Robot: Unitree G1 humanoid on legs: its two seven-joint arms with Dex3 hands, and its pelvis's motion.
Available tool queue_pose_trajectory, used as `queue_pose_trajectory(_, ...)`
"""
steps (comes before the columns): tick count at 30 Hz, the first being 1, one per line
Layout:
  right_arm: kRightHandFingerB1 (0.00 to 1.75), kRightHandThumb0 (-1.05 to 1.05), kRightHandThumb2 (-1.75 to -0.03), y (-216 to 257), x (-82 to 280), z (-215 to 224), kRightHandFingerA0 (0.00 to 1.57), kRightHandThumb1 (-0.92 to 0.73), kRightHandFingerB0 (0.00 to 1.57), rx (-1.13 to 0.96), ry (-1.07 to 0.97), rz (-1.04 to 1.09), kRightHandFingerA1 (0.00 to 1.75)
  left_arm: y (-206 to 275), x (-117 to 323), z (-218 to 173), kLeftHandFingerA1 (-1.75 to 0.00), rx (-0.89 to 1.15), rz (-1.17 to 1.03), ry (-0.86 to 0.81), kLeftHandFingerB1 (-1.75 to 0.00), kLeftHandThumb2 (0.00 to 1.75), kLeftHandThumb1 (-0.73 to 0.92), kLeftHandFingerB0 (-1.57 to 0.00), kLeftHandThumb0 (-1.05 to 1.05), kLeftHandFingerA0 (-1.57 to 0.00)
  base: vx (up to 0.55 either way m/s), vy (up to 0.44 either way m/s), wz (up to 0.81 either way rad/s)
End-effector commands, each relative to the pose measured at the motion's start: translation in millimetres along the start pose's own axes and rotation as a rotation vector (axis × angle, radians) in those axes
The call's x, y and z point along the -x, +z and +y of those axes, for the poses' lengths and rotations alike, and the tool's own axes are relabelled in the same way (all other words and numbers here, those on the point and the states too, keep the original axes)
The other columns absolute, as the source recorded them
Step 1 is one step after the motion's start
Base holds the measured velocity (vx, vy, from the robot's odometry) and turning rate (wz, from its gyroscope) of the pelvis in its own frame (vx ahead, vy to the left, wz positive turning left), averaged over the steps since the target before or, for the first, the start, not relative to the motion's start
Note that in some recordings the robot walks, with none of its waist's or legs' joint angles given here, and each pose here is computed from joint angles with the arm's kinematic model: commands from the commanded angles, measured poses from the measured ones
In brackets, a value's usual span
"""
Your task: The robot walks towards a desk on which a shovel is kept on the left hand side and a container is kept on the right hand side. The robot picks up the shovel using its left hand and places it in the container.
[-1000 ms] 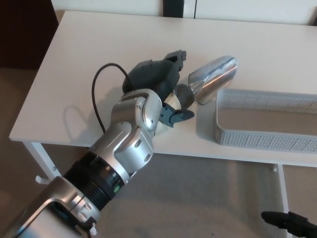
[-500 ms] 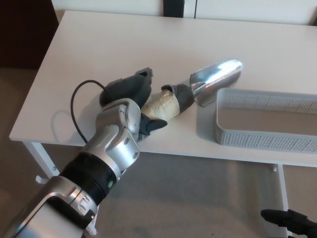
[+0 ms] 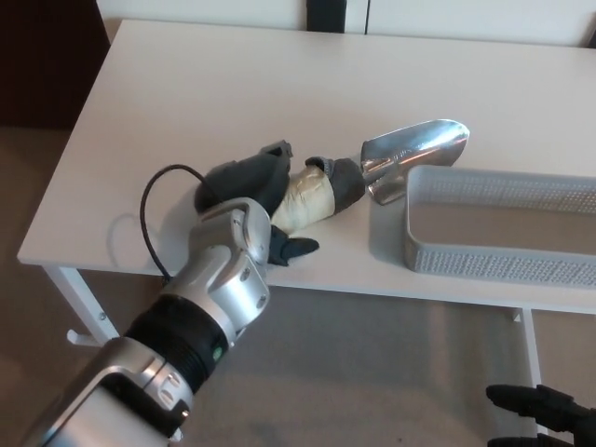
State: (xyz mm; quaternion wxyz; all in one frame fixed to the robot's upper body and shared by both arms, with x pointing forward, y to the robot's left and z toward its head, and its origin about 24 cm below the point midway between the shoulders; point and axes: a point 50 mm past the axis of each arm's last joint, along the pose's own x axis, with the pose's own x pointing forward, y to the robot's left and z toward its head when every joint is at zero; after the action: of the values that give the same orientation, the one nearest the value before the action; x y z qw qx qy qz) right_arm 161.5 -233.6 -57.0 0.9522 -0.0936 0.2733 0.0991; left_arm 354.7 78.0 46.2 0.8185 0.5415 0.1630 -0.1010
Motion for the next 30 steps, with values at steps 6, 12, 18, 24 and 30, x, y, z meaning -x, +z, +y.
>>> queue_pose_trajectory(6, 0.45, -0.28, -0.63, 7.0, -2.1, -3.5, 0.52, -0.48, 0.43, 0.006, -0.012, -0.005, 0.48, 7.7, -2.2, -3.0, -0.44, -0.001, -0.03, -0.012, -0.22, 0.82, 0.38, 0.0, -0.62, -0.06, 0.0, 0.0, 0.0)
queue_pose_trajectory(12, 0.46, -0.29, -0.64, 8.3, -1.5, -3.8, 0.53, -0.48, 0.45, 0.017, -0.004, -0.023, 0.49, -1.4, -2.9, -6.8, -1.12, -0.021, -0.071, -0.073, -0.42, 0.6, 0.67, -0.41, -0.23, -0.85, 0.0, 0.0, 0.0)
queue_pose_trajectory(18, 0.4, -0.23, -0.56, 12.7, -4.4, -6.3, 0.56, -0.53, 0.46, 0.038, -0.009, -0.026, 0.44, -10.2, -3.6, -1.9, -1.32, 0.043, -0.066, -0.013, -0.53, 0.58, 0.58, -0.7, -0.29, -0.7, 0.0, 0.0, 0.0)
queue_pose_trajectory(24, 0.41, -0.24, -0.56, 12.8, -3.0, -6.0, 0.55, -0.54, 0.47, 0.048, -0.003, -0.024, 0.43, -14.5, -8.1, 7.6, -0.55, 0.132, 0.024, 0.027, -0.46, 0.59, 0.67, -0.53, -0.31, -0.75, 0.0, 0.0, 0.0)
queue_pose_trajectory(30, 0.41, -0.25, -0.56, 11.3, -3.0, -5.0, 0.53, -0.54, 0.47, 0.051, 0.002, -0.023, 0.43, -24.6, -3.8, 11.5, -1.46, 0.178, -0.055, 0.109, -0.57, 0.66, 0.78, -0.58, -0.27, -0.73, 0.0, 0.0, 0.0)
